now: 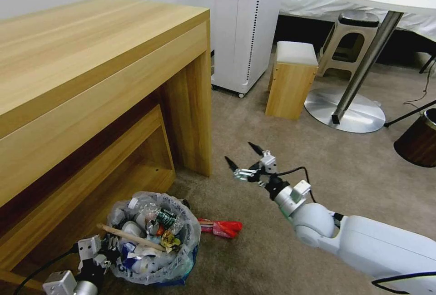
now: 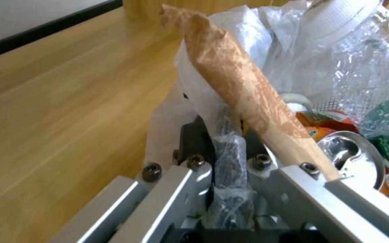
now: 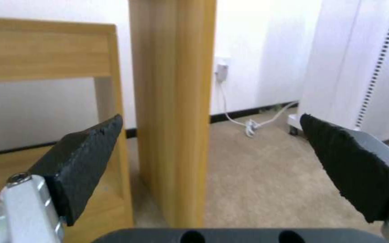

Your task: Pick up the trash bin and place the garbage on the floor into it.

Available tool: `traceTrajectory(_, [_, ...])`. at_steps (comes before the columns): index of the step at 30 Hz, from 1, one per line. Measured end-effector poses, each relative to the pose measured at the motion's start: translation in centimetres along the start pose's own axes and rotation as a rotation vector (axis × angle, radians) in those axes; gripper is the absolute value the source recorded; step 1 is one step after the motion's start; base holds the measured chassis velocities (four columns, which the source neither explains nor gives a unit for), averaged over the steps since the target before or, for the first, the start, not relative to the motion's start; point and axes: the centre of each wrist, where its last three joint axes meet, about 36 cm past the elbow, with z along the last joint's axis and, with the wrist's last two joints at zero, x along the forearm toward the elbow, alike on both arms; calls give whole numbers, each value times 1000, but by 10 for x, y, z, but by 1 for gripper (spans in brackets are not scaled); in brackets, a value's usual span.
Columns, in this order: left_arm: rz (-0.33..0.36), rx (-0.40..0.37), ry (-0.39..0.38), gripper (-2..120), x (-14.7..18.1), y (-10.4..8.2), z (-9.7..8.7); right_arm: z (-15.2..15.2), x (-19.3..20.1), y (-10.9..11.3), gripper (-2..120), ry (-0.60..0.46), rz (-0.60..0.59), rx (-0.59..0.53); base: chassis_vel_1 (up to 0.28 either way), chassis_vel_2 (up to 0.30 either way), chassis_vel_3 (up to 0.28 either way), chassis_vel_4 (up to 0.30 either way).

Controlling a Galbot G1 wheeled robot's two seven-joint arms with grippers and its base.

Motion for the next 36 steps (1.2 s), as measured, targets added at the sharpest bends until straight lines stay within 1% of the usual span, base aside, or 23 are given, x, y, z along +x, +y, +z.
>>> traceTrajectory(8, [-21,-18,24,3,8,8,-1,12,6,-12,100,31,26,35,0,0,0,0])
traceTrajectory(14, [-33,-19,29,3,11,10,-2,21,10,-18,100,52,40,59,0,0,0,0])
traceTrajectory(20, [-48,-23,41,3,15,13,-2,39,15,-26,100,86,40,102,0,0,0,0])
traceTrajectory(21, [-48,-23,41,3,15,13,-2,39,15,-26,100,86,40,102,0,0,0,0])
traceTrajectory(23, [-44,-19,34,3,15,12,-4,53,20,-24,100,125,30,109,0,0,0,0])
traceTrajectory(24, [-44,-19,34,3,15,12,-4,53,20,-24,100,125,30,109,0,0,0,0])
traceTrajectory(26, [-37,-14,30,3,12,9,-5,66,33,-17,99,191,4,87,0,0,0,0])
traceTrajectory(27, [-31,-13,30,3,10,8,-5,77,46,-15,99,231,-38,85,0,0,0,0])
traceTrajectory(28, [-31,-13,30,3,10,8,-5,77,46,-15,99,231,-38,85,0,0,0,0])
traceTrajectory(29, [-29,-11,29,3,9,7,-5,85,53,-16,99,249,-69,89,0,0,0,0])
traceTrajectory(31, [-27,-5,30,3,8,6,-4,107,75,-20,99,288,-178,104,0,0,0,0])
traceTrajectory(32, [-27,-5,30,3,8,6,-4,107,75,-20,99,288,-178,104,0,0,0,0])
traceTrajectory(34, [-29,6,19,3,8,4,-3,131,86,-27,98,323,-257,140,0,0,0,0])
traceTrajectory(35, [-29,9,15,3,8,3,-3,138,88,-29,94,334,-268,152,0,0,0,0])
traceTrajectory(36, [-29,12,12,3,8,3,-3,143,88,-29,92,343,-272,160,0,0,0,0])
